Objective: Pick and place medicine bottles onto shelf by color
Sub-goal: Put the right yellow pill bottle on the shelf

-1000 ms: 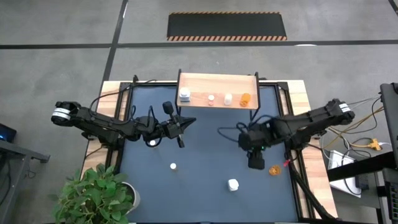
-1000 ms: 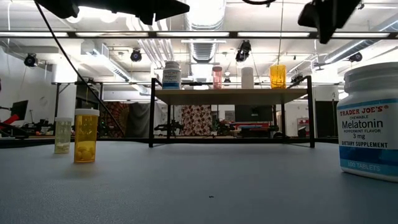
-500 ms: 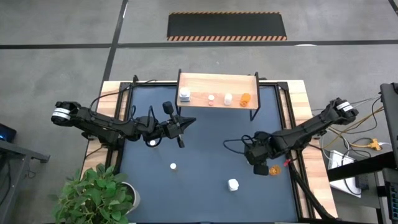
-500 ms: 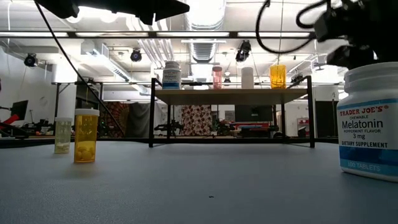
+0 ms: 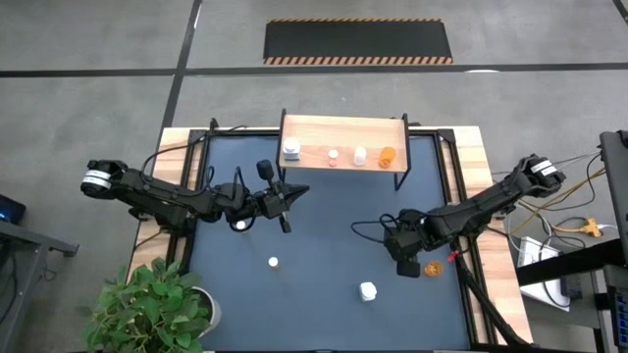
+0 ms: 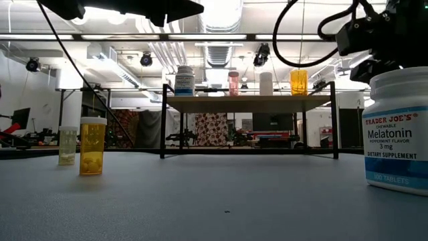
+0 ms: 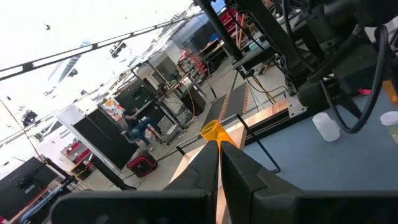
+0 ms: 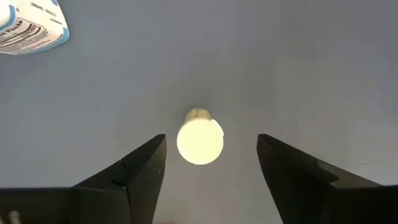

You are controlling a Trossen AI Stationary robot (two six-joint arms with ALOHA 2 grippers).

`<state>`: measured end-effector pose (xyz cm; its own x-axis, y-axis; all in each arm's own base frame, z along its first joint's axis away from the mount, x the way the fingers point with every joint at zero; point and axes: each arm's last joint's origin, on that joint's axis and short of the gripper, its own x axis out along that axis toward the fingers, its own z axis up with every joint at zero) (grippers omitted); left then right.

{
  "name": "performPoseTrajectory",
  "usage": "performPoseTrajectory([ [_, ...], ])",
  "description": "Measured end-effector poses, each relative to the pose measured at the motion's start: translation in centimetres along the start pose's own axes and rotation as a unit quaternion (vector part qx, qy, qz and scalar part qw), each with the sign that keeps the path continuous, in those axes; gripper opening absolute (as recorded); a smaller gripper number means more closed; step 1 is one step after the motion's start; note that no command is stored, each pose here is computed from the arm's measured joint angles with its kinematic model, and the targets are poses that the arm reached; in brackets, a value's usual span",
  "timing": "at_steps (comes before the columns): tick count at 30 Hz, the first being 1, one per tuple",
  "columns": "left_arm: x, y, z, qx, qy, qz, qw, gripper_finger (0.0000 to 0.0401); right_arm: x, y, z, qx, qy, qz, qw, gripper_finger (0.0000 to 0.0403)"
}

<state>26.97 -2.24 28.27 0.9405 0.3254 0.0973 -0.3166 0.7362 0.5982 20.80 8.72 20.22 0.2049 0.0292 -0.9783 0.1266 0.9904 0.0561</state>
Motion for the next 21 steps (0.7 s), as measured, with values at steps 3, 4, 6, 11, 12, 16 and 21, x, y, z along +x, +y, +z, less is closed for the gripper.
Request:
performPoseTrajectory([
  [3, 0.0, 0.0, 0.0, 0.000, 0.000, 0.000, 1.000, 0.0000, 0.4, -0.1, -0.2, -0.002, -0.001, 0.001, 1.000, 0.0247],
  [4, 0.0, 0.0, 0.0, 0.000, 0.000, 0.000, 1.000, 0.0000, 0.5, 0.0, -0.1, -0.003, -0.006, 0.004, 1.000, 0.0246],
  [6, 0.0, 0.0, 0.0, 0.000, 0.000, 0.000, 1.000, 0.0000, 0.7, 0.0, -0.1, -0.004, -0.012, 0.007, 1.000, 0.0241],
  [11, 0.0, 0.0, 0.0, 0.000, 0.000, 0.000, 1.000, 0.0000, 1.1, -0.1, -0.3, -0.003, -0.013, 0.008, 1.000, 0.0223],
  [12, 0.0, 0.0, 0.0, 0.000, 0.000, 0.000, 1.000, 0.0000, 1.2, -0.1, -0.3, -0.001, -0.011, 0.006, 1.000, 0.0219],
  [16, 0.0, 0.0, 0.0, 0.000, 0.000, 0.000, 1.000, 0.0000, 1.6, -0.3, -0.7, 0.005, -0.006, 0.004, 1.000, 0.0209],
  [21, 0.0, 0.0, 0.0, 0.000, 0.000, 0.000, 1.000, 0.0000, 1.7, -0.3, -0.7, 0.010, -0.007, 0.005, 1.000, 0.0195],
])
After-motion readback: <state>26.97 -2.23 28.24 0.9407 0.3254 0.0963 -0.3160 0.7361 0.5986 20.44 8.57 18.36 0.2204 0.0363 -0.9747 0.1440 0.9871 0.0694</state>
